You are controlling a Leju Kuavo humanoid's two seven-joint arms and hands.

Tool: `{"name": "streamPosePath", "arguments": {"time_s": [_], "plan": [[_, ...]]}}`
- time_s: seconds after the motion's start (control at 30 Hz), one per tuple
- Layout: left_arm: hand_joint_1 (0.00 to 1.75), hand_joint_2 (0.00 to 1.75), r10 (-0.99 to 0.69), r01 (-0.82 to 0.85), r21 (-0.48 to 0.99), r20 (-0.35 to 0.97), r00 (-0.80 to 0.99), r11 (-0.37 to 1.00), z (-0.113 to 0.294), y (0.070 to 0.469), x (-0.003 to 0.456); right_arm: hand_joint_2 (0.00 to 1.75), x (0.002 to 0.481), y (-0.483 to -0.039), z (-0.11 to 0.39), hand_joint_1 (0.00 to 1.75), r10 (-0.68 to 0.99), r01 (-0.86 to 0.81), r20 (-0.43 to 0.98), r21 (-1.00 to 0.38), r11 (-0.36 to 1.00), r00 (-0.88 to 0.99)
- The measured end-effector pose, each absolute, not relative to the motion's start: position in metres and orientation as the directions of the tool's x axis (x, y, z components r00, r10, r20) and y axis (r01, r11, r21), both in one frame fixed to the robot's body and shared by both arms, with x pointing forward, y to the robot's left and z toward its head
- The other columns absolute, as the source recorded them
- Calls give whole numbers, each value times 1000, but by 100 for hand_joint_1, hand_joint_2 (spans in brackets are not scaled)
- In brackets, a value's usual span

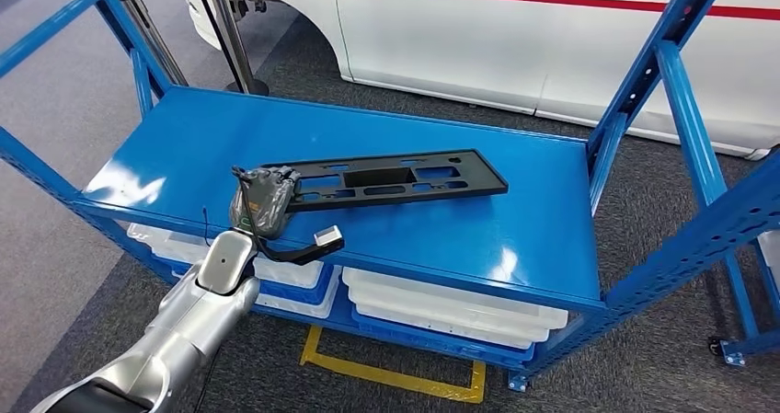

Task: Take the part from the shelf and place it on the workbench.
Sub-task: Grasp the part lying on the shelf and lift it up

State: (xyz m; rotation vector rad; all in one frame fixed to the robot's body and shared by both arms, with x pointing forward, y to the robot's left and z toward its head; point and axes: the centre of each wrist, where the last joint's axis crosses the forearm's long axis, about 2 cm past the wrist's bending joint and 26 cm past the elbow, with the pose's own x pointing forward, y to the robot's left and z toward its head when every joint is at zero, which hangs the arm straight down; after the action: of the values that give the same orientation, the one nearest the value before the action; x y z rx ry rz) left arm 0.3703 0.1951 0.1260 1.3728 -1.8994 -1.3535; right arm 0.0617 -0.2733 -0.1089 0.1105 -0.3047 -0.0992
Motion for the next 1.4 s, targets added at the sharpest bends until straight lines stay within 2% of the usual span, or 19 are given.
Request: {"name": "streamPosePath", "arguments": {"time_s": [1.4], "plan": [[175, 175, -902, -550, 835, -233, -363, 5, 138, 194, 366, 0, 64, -271, -108, 0, -124, 90, 290, 129, 988, 949]]}}
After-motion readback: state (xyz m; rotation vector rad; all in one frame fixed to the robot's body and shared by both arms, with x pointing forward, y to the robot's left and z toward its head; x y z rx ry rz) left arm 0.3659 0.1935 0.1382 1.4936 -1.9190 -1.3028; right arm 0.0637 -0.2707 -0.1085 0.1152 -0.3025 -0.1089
